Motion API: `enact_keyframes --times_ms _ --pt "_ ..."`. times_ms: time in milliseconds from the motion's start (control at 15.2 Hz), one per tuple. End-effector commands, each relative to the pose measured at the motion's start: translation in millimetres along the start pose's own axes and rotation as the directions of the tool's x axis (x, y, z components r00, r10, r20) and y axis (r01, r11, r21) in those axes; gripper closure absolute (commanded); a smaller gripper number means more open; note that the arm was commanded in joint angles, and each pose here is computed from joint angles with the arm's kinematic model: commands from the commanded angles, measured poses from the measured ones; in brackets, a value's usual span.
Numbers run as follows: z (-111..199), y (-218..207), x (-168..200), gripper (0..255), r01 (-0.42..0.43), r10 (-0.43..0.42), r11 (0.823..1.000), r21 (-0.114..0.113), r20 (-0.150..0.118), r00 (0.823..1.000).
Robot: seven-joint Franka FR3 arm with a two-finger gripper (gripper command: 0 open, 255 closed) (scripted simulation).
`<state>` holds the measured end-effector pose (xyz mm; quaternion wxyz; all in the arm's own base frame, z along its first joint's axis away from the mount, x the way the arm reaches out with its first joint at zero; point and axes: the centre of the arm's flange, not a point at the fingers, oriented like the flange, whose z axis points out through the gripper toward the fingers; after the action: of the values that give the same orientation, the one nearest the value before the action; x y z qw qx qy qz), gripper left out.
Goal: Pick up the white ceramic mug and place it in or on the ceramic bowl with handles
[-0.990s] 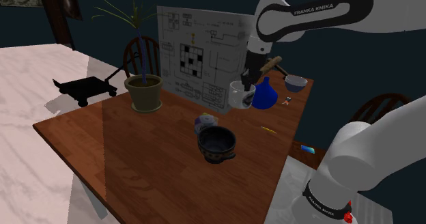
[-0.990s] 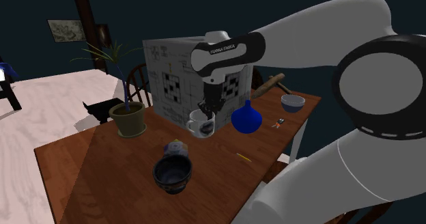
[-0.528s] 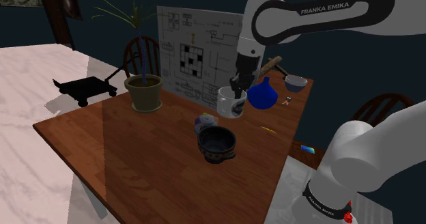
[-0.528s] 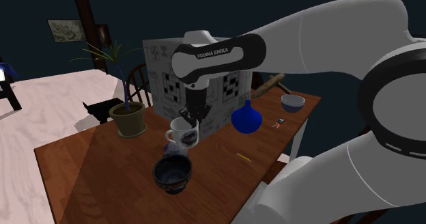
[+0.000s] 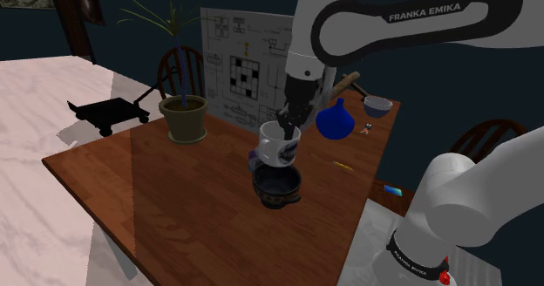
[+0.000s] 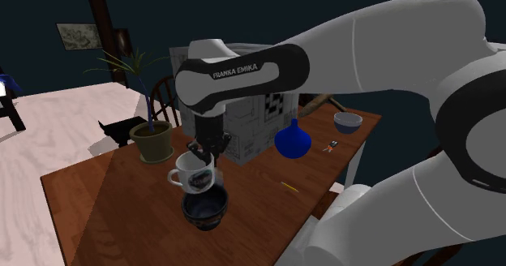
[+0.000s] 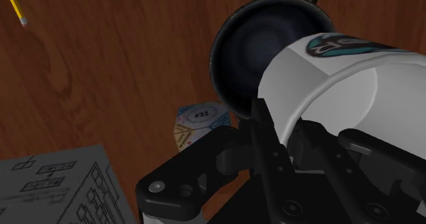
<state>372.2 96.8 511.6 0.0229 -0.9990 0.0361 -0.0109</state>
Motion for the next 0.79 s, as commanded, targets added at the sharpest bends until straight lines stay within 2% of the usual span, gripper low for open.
enact_keyframes --times_ms 0,726 --pt "8.9 -1.8 -1.3 255 -0.001 0.001 1.000 0.000 0.000 1.000" --pt "66.9 0.9 -2.5 255 -0.001 0.001 1.000 0.000 0.000 1.000"
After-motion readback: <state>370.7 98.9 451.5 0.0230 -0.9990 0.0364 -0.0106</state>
